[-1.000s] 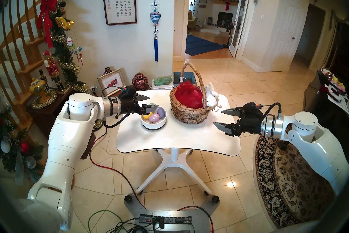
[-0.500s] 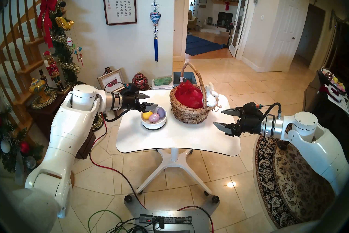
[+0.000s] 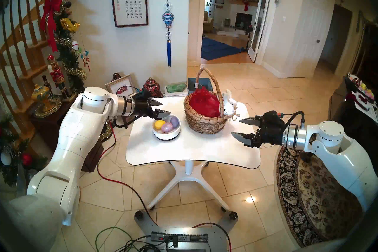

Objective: Put easter egg into basket

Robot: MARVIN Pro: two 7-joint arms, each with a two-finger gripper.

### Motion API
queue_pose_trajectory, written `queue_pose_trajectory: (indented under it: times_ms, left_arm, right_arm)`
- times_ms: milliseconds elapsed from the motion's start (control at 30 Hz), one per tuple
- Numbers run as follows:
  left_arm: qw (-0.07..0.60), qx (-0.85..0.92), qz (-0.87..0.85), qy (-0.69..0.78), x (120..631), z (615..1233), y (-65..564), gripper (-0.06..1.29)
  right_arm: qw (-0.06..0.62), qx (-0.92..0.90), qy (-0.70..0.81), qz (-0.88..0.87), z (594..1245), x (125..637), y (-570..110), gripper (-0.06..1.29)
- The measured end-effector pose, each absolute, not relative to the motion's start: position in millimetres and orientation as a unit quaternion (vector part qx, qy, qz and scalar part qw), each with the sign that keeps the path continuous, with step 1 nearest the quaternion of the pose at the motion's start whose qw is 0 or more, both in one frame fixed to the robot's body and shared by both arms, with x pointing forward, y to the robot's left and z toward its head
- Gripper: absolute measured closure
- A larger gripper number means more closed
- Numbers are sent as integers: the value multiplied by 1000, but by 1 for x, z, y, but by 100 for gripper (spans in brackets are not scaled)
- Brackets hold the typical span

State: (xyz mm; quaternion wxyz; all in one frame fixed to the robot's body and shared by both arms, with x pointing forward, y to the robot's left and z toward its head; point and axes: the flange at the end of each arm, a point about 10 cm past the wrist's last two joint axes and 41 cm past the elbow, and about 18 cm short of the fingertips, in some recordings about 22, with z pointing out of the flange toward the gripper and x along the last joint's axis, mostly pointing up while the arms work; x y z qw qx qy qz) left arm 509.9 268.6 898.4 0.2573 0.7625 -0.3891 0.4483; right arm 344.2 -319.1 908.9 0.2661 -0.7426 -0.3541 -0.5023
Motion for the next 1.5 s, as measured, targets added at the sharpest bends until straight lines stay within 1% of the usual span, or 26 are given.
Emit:
queue_pose_trajectory:
  times_ms: [533,1500]
  left_arm:
    - [251,761,421,-425,522,894,267,2]
    - [250,759,397,-452,526,892,275,2]
  right_arm:
    - [266,-743,-354,-502,909,344,-319,-1]
    - [266,-743,-354,-502,909,344,-319,-1]
